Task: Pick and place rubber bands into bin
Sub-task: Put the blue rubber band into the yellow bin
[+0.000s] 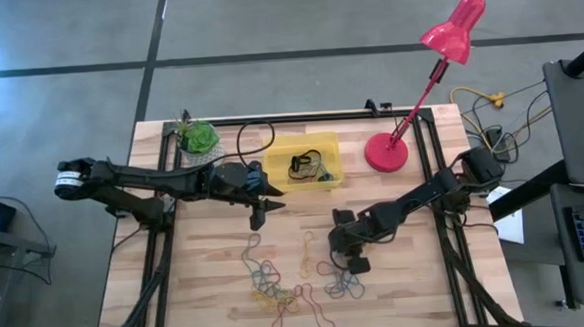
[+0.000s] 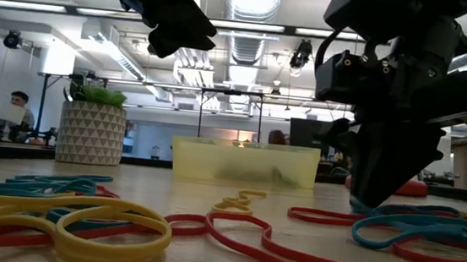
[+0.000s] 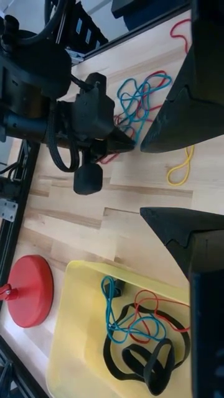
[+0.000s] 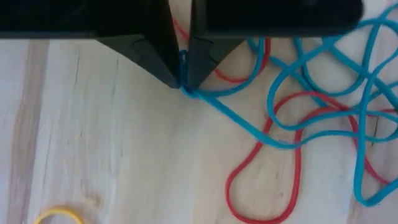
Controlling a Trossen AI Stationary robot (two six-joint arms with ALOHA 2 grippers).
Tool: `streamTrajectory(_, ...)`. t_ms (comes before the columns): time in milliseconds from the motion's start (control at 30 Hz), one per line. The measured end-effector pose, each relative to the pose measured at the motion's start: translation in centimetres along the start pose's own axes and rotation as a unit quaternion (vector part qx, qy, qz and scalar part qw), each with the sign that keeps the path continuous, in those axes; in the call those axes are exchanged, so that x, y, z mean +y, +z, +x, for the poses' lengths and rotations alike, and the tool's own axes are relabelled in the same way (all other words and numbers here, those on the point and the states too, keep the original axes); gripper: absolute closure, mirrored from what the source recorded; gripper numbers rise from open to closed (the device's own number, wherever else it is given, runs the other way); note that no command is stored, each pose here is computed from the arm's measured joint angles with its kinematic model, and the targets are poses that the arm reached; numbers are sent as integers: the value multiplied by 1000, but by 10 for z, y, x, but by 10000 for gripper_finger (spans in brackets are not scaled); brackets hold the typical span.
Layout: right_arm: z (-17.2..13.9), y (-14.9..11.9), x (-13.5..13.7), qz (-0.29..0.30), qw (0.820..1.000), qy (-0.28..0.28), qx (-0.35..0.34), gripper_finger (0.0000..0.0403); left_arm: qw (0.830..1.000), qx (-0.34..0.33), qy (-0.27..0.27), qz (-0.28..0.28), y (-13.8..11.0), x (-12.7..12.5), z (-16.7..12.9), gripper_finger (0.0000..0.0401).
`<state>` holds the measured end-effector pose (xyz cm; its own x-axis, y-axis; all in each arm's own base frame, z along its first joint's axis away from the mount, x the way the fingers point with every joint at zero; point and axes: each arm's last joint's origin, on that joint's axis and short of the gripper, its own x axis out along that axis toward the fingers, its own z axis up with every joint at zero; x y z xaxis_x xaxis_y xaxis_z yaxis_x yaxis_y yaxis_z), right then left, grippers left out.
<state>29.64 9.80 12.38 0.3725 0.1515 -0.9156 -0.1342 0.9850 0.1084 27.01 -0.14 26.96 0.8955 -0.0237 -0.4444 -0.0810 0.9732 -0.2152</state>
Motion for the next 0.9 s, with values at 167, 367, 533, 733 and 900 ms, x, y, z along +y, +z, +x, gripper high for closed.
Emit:
streamTrajectory(167,-8,-1,0,12,1000,4,-1,393,1000,0,0,0,0,0,0,265)
streamTrajectory(367,-31,6,2,27,999,4,-21,394,1000,-1,0,0,0,0,0,265)
streamTrajectory(533,-58,19,4,26,998,-11,-60,394,1000,-14,-4,1,1,0,0,265)
streamTrajectory(733,-92,37,6,8,993,-47,-107,394,1000,-21,-6,1,2,0,1,265)
streamTrajectory(900,-118,53,7,-13,986,-90,-137,394,1000,-20,-5,1,1,0,1,265)
